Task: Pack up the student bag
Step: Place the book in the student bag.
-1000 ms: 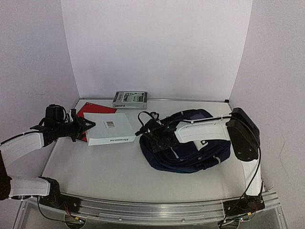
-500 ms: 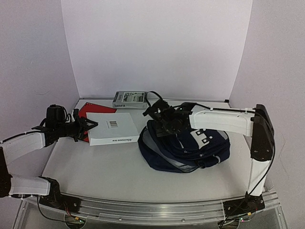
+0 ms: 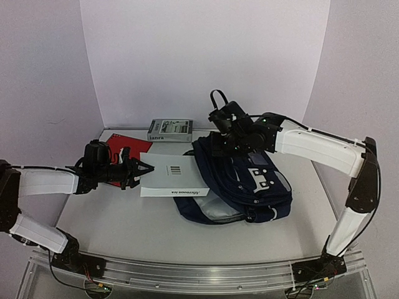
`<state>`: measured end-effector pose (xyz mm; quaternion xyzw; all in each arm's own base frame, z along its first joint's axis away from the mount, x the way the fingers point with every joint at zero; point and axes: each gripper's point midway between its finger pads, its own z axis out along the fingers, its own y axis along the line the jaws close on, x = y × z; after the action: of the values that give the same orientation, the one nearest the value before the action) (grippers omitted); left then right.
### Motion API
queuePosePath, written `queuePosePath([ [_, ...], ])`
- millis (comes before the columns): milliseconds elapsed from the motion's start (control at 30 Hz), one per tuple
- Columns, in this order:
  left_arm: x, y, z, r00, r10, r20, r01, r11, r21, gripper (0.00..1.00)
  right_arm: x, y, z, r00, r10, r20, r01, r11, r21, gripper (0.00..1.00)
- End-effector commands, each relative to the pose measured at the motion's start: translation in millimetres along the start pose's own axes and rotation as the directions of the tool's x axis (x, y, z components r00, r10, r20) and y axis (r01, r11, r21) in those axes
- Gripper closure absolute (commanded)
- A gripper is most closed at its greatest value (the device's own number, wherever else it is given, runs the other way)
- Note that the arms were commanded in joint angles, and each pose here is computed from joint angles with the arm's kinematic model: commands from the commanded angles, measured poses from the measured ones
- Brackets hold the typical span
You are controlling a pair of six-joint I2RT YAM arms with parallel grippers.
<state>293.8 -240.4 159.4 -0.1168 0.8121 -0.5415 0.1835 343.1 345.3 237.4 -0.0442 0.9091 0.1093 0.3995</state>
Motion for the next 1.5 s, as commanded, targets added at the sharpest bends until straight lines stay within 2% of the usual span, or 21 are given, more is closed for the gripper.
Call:
queuePosePath([
  [0,-13.0,-38.2,24.3,0.999,0.035,0.038,-0.038,0.996,0.083,0.74,-91.6,42.6,-78.8,0.94,0.24,0.244,-0.157,0.935,-0.317,1.0],
  [300,-10.0,-56.3,77.2,0.998,0.012,0.07,-0.019,0.993,0.115,0.74,-115.2,54.0,-123.3,0.905,0.303,0.3,-0.118,0.855,-0.505,1.0],
  [600,-7.7,-56.5,122.2,0.989,0.0,0.149,-0.01,0.998,0.064,0.76,-115.6,67.7,-126.2,0.892,0.354,0.279,-0.127,0.791,-0.598,1.0],
  [833,7.9,-58.8,169.8,0.994,0.06,0.091,-0.063,0.998,0.021,0.79,-120.0,70.7,-133.0,0.878,0.39,0.278,-0.136,0.76,-0.635,1.0],
  [1033,0.6,-53.6,176.9,0.988,0.057,0.142,-0.056,0.998,-0.012,0.79,-148.5,63.0,-171.5,0.815,0.466,0.344,-0.118,0.715,-0.689,1.0],
  [1200,-6.2,-56.8,181.2,0.982,0.063,0.18,-0.064,0.998,-0.001,0.79,-161.1,64.2,-193.4,0.781,0.516,0.351,-0.101,0.66,-0.744,1.0],
  [1333,-22.6,-55.7,180.4,0.956,0.053,0.289,-0.063,0.998,0.026,0.79,-160.4,68.6,-195.7,0.776,0.535,0.333,-0.098,0.624,-0.775,1.0],
  [1467,-35.6,-62.5,192.0,0.937,0.095,0.337,-0.108,0.994,0.02,0.79,-152.2,73.4,-185.2,0.789,0.534,0.304,-0.113,0.612,-0.783,1.0],
])
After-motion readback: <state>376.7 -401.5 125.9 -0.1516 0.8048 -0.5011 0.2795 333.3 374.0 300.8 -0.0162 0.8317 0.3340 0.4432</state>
